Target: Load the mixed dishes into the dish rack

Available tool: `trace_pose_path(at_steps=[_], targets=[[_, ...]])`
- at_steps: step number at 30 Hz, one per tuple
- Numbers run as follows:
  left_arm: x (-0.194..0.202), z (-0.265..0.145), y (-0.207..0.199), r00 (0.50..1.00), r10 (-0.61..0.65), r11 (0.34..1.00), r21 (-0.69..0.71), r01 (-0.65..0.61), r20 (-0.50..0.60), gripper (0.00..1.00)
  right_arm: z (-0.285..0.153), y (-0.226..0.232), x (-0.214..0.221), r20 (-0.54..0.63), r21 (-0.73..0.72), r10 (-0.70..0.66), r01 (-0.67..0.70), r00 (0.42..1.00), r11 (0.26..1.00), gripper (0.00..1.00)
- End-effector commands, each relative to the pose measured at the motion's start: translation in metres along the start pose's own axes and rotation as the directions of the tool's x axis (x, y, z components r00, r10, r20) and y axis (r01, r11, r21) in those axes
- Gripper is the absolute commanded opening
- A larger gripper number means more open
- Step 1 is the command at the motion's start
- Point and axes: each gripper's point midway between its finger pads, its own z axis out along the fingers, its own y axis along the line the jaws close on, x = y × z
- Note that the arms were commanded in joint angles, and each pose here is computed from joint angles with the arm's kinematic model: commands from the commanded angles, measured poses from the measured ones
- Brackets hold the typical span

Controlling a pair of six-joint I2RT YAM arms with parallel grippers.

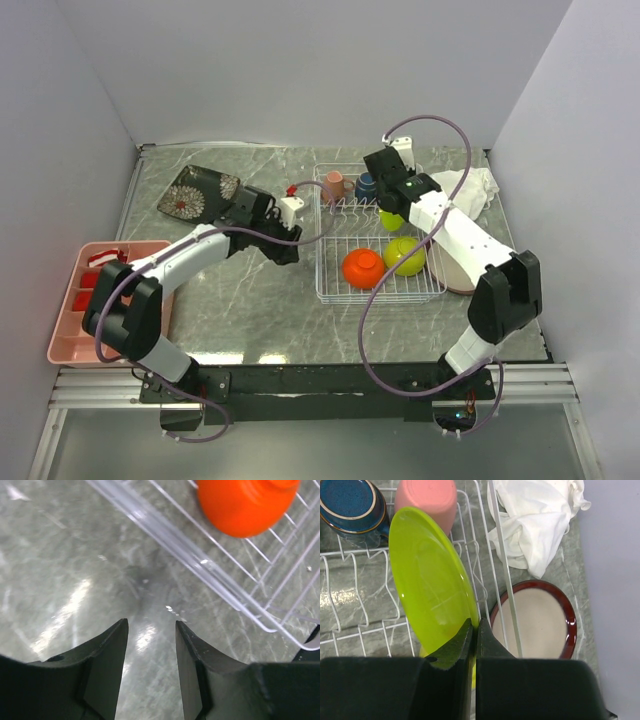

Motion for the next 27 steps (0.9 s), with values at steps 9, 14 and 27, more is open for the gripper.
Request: trace_pose_path(at_steps=[9,14,27], targets=[[-0.015,-0.03,0.03,0.996,-0.029,0.997,-0.071,0.035,0.09,0.55,0.012,0.019,-0.004,-0.015,-0.008,0.049,-0.05,0.999,0.999,0.0],[-0.014,-0.035,0.041,0.993,-0.06,0.993,-0.1,0.07,0.097,0.62,0.015,0.025,0.0,-0.032,-0.031,0.042,-0.043,0.999,0.999,0.16],[-0.052,-0.107,0.192,0.965,-0.096,0.896,-0.4,0.191,0.246,0.75,-0.03,0.017,-0.025,0.027,-0.208,0.097,-0.089,0.995,0.974,0.81]])
